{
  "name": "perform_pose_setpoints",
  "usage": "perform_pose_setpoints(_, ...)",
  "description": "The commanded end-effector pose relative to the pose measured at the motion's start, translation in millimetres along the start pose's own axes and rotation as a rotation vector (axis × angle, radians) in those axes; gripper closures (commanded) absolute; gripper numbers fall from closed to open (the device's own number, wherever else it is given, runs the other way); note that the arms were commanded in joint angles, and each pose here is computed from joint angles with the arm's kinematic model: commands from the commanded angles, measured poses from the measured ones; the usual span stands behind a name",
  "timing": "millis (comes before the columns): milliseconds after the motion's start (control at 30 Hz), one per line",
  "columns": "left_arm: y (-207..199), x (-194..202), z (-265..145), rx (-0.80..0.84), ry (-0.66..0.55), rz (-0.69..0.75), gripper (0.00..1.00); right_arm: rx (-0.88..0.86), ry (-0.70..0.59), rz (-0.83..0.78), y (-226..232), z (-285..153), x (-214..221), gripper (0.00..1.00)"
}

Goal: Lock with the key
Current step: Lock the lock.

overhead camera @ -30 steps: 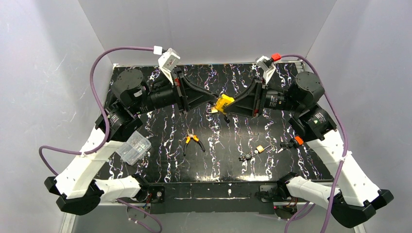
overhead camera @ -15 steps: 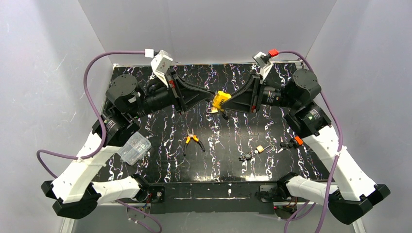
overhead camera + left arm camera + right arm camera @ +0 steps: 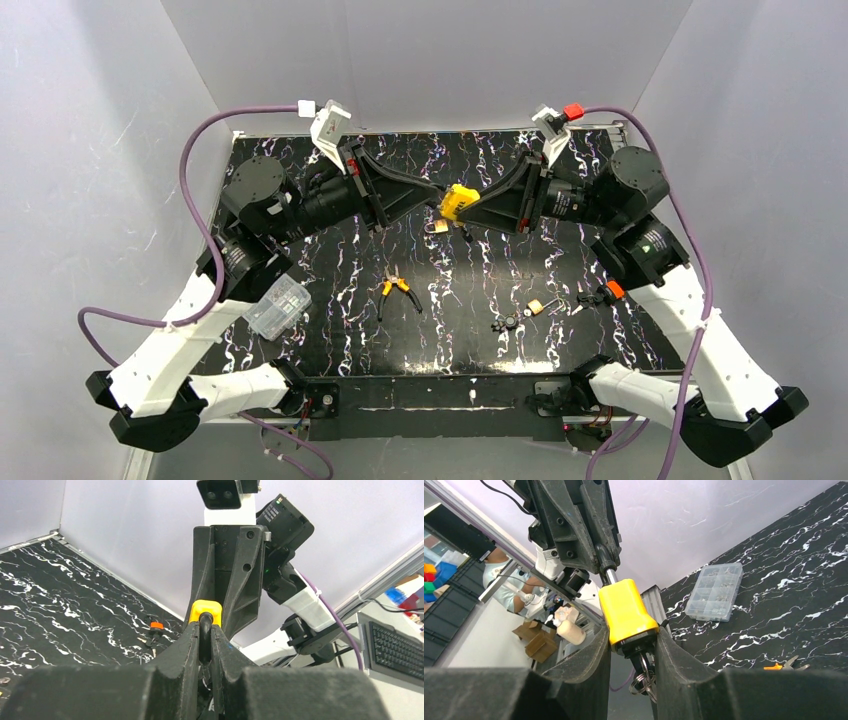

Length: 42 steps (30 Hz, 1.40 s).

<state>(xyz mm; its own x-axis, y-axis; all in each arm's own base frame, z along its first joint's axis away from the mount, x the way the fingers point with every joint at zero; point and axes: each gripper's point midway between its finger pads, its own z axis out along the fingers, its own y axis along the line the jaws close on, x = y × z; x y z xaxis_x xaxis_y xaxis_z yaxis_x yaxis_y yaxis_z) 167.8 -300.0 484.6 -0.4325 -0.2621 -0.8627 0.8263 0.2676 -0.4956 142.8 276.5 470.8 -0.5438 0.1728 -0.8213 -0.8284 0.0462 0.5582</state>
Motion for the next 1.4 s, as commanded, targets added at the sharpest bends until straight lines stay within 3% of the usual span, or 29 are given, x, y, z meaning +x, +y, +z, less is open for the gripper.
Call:
perform_pose_setpoints(0,32.0,97.0,10.8,-0.085,0.311,-0.201,1.0,-0.161,-0.24,-0.264,71.9,-8.0,-63.2,0.99)
perform_pose_setpoints(267,59.1,120.9,6.3,-0.169,0.345,-0.126,1.0,-0.335,-0.209,-0.192,108.9,-11.5,-67.2,0.99)
perform_pose_setpoints(567,62.3,125.6,7.4,-0.175,0.353,-0.09,1.0,-0.419,-0.219,-0.172,133.9,-22.8,-70.4,0.99)
perform_pose_setpoints(900,63.0,134.4,6.9,-0.2,0.369,-0.105,1.0,-0.34,-0.241,-0.221,119.2,-19.4,-69.7,0.99)
perform_pose_setpoints(1367,79.3,171.7,12.5,-0.317,0.394,-0.247,1.0,-0.176,-0.243,-0.338,96.2,-3.1,-67.6,0.99)
